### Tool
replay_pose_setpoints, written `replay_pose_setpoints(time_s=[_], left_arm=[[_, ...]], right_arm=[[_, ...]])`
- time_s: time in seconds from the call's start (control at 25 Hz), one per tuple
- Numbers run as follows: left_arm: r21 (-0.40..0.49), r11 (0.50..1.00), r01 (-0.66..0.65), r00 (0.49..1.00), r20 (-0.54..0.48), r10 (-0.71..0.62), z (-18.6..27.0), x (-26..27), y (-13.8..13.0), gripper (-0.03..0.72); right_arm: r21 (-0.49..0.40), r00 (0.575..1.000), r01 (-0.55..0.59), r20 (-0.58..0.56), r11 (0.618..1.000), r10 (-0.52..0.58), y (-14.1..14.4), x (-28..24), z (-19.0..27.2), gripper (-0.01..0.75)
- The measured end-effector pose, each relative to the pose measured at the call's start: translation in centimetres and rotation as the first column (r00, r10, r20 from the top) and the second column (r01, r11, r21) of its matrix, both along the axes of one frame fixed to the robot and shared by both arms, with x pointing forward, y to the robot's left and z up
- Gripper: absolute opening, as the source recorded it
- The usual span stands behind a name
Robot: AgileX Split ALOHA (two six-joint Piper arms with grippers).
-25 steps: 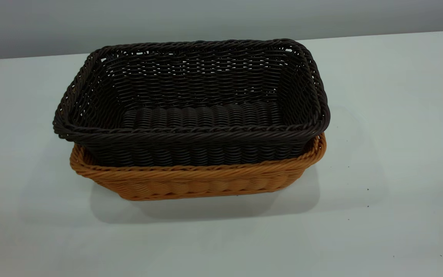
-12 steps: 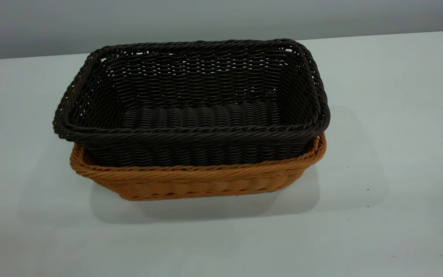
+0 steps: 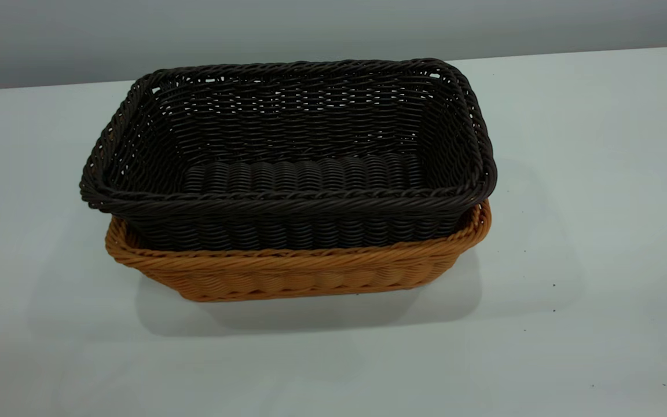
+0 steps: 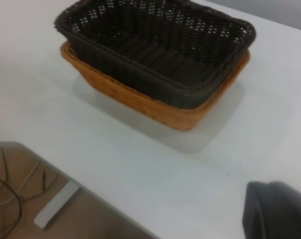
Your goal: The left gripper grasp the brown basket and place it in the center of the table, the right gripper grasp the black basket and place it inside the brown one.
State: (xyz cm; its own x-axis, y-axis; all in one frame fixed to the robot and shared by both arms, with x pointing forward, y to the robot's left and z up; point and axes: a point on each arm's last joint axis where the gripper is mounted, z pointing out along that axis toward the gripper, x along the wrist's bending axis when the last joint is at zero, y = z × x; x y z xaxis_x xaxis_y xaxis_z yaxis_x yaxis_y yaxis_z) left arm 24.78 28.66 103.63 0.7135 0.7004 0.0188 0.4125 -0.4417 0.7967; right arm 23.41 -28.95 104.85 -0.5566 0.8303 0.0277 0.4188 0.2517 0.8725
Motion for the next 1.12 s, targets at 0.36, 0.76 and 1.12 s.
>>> replay_pose_setpoints(time_s=[0.36, 0.76, 1.12], left_arm=[[0.0, 1.0, 0.0, 1.0, 0.0, 0.0, 0.0, 0.0, 0.0, -0.001], [0.001, 0.998, -0.063, 0.998, -0.001, 0.063, -0.01, 0.08, 0.07, -0.001], [-0.036, 0.909, -0.416, 0.908, 0.043, 0.417, 0.05, -0.31, 0.73, -0.001]], right_arm=[[0.007, 1.0, -0.003, -0.003, 1.0, 0.003, 0.04, -0.04, 0.03, 0.003], [0.01, 0.998, 0.067, -0.004, 0.998, -0.067, 0.1, 0.02, 0.04, 0.003], [0.019, 0.92, 0.391, -0.008, 0.92, -0.391, 0.27, 0.41, 0.05, 0.003]])
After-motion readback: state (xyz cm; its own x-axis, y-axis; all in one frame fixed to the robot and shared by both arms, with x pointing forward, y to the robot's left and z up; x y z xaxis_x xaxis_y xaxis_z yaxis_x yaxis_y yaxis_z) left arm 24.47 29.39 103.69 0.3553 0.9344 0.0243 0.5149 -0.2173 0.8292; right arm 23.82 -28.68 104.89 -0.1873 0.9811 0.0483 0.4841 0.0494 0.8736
